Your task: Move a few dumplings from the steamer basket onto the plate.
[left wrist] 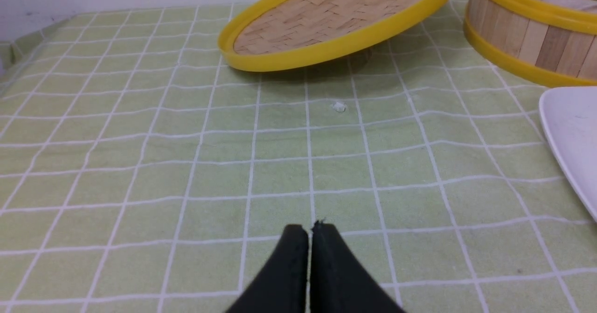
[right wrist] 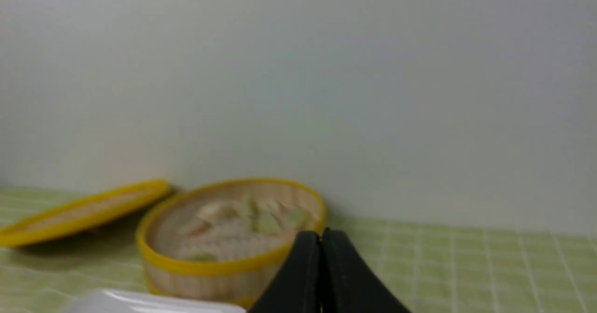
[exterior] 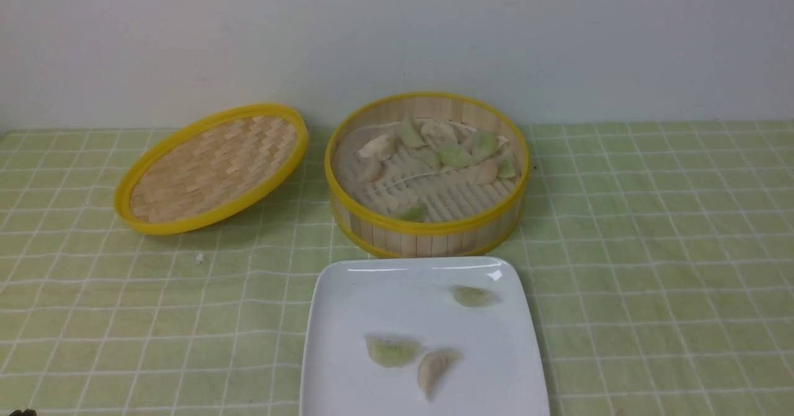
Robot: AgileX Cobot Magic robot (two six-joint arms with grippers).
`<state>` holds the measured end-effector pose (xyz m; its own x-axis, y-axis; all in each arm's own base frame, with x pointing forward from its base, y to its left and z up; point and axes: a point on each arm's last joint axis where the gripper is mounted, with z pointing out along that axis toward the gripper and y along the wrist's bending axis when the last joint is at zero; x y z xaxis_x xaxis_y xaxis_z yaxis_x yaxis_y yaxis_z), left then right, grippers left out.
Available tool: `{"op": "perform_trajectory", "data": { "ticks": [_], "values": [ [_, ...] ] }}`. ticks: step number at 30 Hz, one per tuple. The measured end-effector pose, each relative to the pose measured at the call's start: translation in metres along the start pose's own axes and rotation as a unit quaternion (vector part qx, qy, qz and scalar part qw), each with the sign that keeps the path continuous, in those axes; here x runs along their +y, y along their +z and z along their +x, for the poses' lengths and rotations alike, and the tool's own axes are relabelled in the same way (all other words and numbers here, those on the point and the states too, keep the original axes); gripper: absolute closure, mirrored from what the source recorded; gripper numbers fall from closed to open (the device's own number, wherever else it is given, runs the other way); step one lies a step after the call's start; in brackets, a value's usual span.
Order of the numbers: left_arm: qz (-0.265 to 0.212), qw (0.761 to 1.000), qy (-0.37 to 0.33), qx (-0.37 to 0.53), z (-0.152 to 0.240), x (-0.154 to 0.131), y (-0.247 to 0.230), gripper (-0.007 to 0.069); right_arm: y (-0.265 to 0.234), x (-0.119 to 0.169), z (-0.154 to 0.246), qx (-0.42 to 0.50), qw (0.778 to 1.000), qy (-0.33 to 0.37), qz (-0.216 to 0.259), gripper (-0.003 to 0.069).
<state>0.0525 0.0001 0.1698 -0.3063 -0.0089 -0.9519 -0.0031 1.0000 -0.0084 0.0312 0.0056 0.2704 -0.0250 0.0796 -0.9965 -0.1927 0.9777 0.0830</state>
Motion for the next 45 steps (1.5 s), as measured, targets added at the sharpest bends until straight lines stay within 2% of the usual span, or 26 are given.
{"op": "perform_trajectory", "data": {
  "ticks": [1,2,3,4,8,13,45],
  "values": [
    [0.0,1.0,0.0,0.0,0.0,0.0,0.0,0.0631,0.005,-0.003,0.016,0.023,0.999,-0.001,0.025,0.0673],
    [0.0,1.0,0.0,0.0,0.0,0.0,0.0,0.0631,0.005,-0.003,0.016,0.023,0.999,-0.002,0.03,0.0673],
    [0.0,1.0,0.0,0.0,0.0,0.0,0.0,0.0631,0.013,-0.01,0.044,0.064,0.996,-0.002,0.07,0.0673],
    [0.0,1.0,0.0,0.0,0.0,0.0,0.0,0.0631,0.015,-0.013,0.058,0.085,0.993,-0.001,0.087,0.0673],
    [0.0,1.0,0.0,0.0,0.0,0.0,0.0,0.0631,0.02,-0.019,0.091,0.128,0.985,0.005,0.116,0.0673],
    [-0.001,1.0,0.0,0.001,0.0,0.0,0.0,0.0631,0.021,-0.019,0.089,0.097,0.988,0.0,0.116,0.0673],
    [0.0,1.0,0.0,0.0,0.0,0.0,0.0,0.0631,0.022,-0.019,0.089,0.095,0.989,0.0,0.116,0.0673]
  ]
}}
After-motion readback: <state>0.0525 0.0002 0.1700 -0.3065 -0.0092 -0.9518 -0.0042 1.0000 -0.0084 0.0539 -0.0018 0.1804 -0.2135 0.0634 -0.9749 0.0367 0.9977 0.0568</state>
